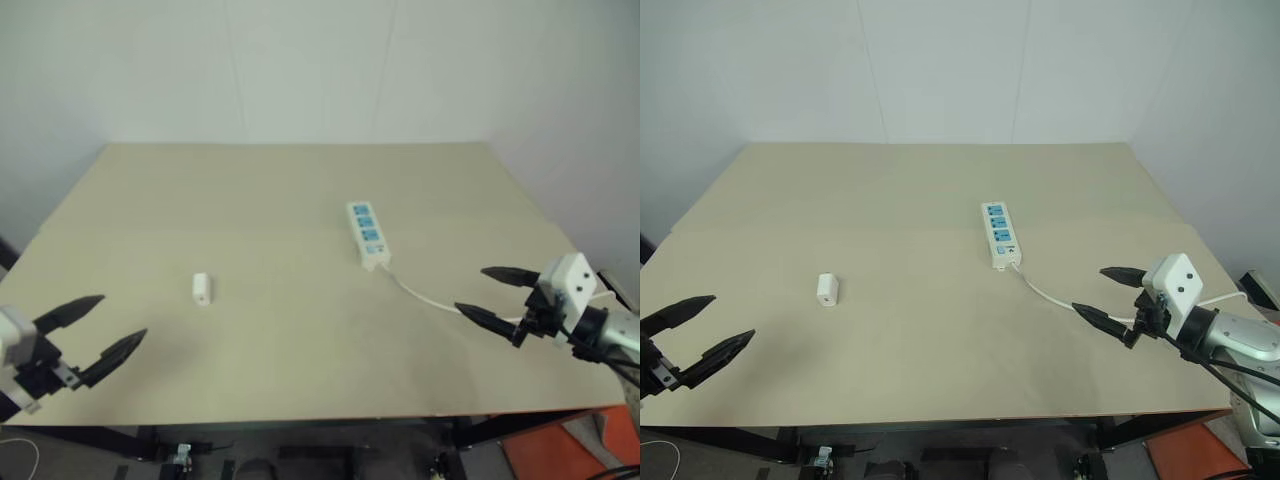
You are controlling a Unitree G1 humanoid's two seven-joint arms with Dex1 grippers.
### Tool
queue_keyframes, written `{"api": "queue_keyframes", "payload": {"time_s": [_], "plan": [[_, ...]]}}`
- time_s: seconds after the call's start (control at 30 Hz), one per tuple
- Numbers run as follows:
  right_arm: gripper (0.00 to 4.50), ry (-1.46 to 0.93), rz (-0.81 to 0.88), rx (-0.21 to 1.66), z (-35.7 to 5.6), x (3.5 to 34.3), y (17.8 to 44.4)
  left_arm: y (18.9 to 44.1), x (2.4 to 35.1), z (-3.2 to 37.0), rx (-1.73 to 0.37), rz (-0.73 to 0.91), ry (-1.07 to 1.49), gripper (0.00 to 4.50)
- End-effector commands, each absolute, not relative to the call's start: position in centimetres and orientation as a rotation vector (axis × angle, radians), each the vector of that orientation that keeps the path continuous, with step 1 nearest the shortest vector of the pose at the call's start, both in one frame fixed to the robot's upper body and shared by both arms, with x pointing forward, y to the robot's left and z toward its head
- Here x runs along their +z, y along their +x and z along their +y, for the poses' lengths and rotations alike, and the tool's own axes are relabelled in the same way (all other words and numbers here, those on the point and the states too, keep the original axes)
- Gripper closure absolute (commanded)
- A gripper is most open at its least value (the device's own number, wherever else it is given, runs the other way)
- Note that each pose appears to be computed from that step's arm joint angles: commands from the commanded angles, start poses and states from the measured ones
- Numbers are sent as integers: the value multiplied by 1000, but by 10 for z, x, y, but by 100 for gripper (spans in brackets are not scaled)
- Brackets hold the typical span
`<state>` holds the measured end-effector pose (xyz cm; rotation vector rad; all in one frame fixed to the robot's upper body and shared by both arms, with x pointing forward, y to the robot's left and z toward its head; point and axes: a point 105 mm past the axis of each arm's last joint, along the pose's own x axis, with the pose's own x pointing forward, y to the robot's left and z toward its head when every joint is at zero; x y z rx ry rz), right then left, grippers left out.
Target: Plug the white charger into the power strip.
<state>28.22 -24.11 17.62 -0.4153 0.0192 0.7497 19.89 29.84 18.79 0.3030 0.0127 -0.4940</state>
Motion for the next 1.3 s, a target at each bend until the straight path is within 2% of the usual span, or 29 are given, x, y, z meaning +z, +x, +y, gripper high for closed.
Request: {"api": "queue_keyframes", "payload": {"time_s": [0.03,0.33,0.63,0.87,0.97,1.3], "plan": [[1,-422,-10,756,-236,183,283,199,196,294,-508,-15,342,0],[1,-416,-14,762,-229,179,290,200,197,292,-511,-19,342,0],[1,-320,71,636,-179,144,341,209,195,284,-530,-32,336,0],[1,-245,197,441,-164,121,385,213,193,276,-549,-47,322,0],[61,-244,232,451,-159,115,391,214,192,273,-552,-52,318,0],[420,-261,242,498,-150,112,393,211,192,273,-553,-48,318,0]]}}
